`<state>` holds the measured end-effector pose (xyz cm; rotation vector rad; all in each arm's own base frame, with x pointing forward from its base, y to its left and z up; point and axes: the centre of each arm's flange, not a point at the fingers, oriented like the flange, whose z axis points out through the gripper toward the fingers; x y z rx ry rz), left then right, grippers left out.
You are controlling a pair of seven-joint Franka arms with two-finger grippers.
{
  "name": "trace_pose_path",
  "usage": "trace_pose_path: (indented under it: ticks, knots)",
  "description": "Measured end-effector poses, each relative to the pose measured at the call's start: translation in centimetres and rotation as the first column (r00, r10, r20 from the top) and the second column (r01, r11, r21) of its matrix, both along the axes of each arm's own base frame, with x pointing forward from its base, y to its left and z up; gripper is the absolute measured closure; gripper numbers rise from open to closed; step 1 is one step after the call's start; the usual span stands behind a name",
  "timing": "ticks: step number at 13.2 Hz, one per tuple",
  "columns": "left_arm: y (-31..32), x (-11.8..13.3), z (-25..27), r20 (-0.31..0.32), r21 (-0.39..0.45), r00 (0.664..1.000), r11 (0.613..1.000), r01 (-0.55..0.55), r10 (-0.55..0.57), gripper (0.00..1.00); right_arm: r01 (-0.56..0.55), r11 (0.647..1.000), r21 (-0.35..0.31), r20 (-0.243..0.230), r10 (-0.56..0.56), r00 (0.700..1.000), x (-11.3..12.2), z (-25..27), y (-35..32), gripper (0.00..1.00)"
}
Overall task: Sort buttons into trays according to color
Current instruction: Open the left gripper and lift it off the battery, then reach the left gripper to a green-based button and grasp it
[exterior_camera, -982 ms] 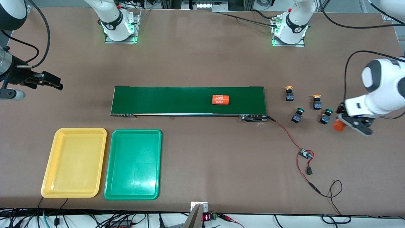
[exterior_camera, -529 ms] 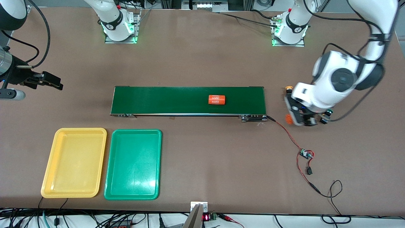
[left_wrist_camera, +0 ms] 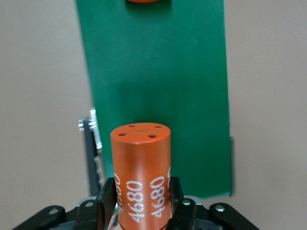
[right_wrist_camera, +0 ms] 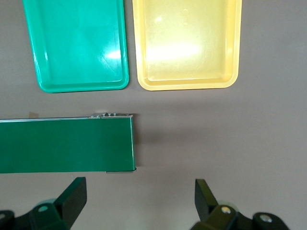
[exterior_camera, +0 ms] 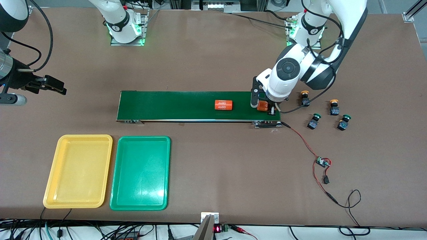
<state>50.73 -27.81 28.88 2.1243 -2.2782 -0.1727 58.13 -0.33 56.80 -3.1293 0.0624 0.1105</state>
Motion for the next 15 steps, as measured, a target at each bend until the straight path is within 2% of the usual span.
trace_pose_path:
  ticks: [3, 5, 6, 8, 10, 11, 13, 14, 15]
  knots:
    - [0.2, -0.9, -2.2, -0.044, 0.013, 0.999, 1.0, -0.016, 0.017, 0.51, 0.0, 1.0, 0.0, 0.0, 0.0, 1.0, 0.0, 0.0, 0.0, 0.0]
    - [-0.3, -1.3, -2.7, -0.052, 0.016, 0.998, 1.0, -0.021, 0.021, 0.51, 0.0, 1.0, 0.0, 0.0, 0.0, 1.0, 0.0, 0.0, 0.0, 0.0]
    - [-0.4, -1.3, -2.7, -0.051, 0.017, 0.998, 1.0, -0.025, 0.025, 0.45, 0.0, 1.0, 0.0, 0.0, 0.0, 1.0, 0.0, 0.0, 0.0, 0.0]
    - [-0.6, -1.1, -2.1, -0.037, 0.011, 0.999, 1.0, -0.026, 0.026, 0.26, 0.0, 1.0, 0.0, 0.0, 0.0, 1.0, 0.0, 0.0, 0.0, 0.0]
    - [0.4, 0.6, 0.4, 0.019, -0.002, 0.998, 0.998, -0.067, 0.067, 0.04, 0.0, 1.0, 0.0, 0.0, 0.0, 1.0, 0.0, 0.0, 0.0, 0.0]
    - [2.3, 2.2, 2.1, 0.053, -0.009, 0.992, 0.994, -0.111, 0.112, 0.0, -0.001, 1.0, 0.0, -0.001, 0.001, 1.0, 0.0, 0.0, 0.0, 0.0]
    - [8.7, 5.5, 4.1, 0.098, -0.011, 0.969, 0.973, -0.229, 0.229, 0.0, -0.001, 1.0, 0.0, -0.001, 0.001, 1.0, 0.0, 0.0, 0.1, 0.0]
    - [12.4, 6.8, 3.9, 0.096, -0.007, 0.947, 0.951, -0.308, 0.308, 0.0, -0.001, 1.0, 0.0, -0.001, 0.001, 1.0, 0.0, 0.0, 0.1, 0.0]
    - [16.4, 7.6, 3.1, 0.072, -0.015, 0.908, 0.911, -0.413, 0.413, 0.0, -0.001, 1.0, 0.0, -0.001, 0.001, 1.0, 0.0, 0.0, 0.1, 0.0]
